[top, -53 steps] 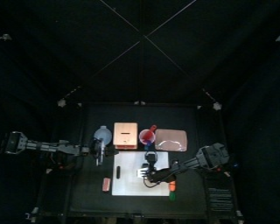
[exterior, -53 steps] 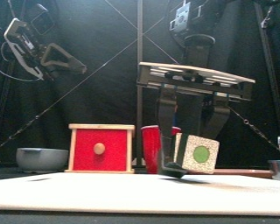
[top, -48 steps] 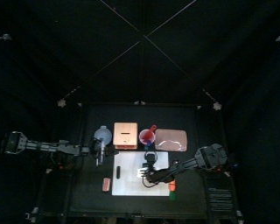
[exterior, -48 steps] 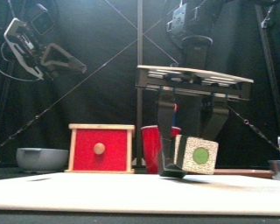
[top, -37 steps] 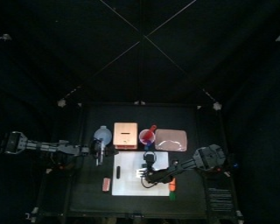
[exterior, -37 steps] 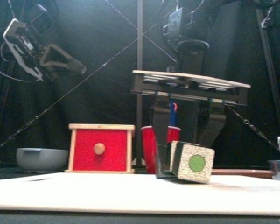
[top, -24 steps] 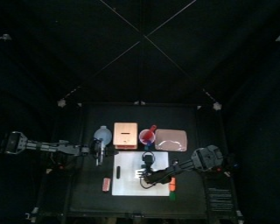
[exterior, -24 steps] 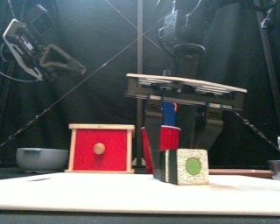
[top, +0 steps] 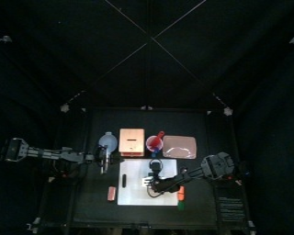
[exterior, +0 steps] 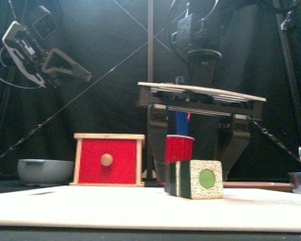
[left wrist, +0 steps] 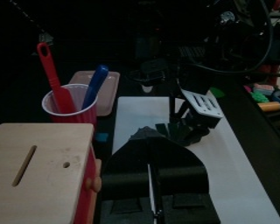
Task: Place sushi on board then cut the sushi with the knife then place the pieces on the plate
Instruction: Pick knife at handle with right hand
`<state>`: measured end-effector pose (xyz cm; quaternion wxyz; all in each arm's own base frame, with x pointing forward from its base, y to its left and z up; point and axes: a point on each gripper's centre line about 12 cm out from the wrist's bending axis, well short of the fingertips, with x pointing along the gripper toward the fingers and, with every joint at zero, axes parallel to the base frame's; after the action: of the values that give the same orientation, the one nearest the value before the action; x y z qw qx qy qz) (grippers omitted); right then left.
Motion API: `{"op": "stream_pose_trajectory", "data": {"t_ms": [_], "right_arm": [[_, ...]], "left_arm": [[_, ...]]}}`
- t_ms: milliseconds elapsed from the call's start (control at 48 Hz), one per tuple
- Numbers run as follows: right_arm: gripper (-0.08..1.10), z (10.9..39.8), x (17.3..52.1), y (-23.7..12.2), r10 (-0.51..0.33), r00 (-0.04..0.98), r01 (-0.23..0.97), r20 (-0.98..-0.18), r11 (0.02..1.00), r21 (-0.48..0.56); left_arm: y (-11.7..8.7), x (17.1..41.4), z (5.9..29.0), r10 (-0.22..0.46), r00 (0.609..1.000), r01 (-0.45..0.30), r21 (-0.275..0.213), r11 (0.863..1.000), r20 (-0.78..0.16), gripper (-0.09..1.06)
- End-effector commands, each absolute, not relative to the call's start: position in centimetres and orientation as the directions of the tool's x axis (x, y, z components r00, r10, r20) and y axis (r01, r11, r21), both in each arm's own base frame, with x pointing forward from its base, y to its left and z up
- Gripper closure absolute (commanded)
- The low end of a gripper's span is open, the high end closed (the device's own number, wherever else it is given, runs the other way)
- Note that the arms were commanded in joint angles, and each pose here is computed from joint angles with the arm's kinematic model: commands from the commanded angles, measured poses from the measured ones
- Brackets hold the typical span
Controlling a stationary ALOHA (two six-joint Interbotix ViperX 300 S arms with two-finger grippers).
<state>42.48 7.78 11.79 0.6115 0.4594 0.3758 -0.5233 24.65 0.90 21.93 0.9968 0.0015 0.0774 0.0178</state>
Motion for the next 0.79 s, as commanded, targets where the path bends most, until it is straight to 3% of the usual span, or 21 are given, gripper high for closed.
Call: {"op": "stream_pose_trajectory", "data": {"t_ms": [21,333,688,792], "right_arm": [[0.06,15.6,42.5,7.7,-0.29,0.242,0.969,-0.926,0.035,0.243],[0.06,20.8,41.5,6.7,-0.357,0.36,0.933,-0.862,0.143,0.33],[0.07,25.4,38.3,5.8,-0.345,0.443,0.849,-0.828,0.458,0.263],[0.08,28.1,36.9,4.8,-0.329,0.492,0.796,-0.806,0.546,0.263]], "left_arm": [[0.9,24.8,22.4,0.034,0.99,-0.033,0.009,0.999,-0.139,0.99],[0.9,24.7,22.6,0.034,0.991,-0.034,0.006,0.999,-0.13,0.99],[1.0,24.3,23.9,0.041,0.996,-0.041,0.009,0.999,-0.08,0.99],[1.3,24.4,24.2,0.053,0.996,-0.052,0.007,0.999,-0.071,0.99]]}}
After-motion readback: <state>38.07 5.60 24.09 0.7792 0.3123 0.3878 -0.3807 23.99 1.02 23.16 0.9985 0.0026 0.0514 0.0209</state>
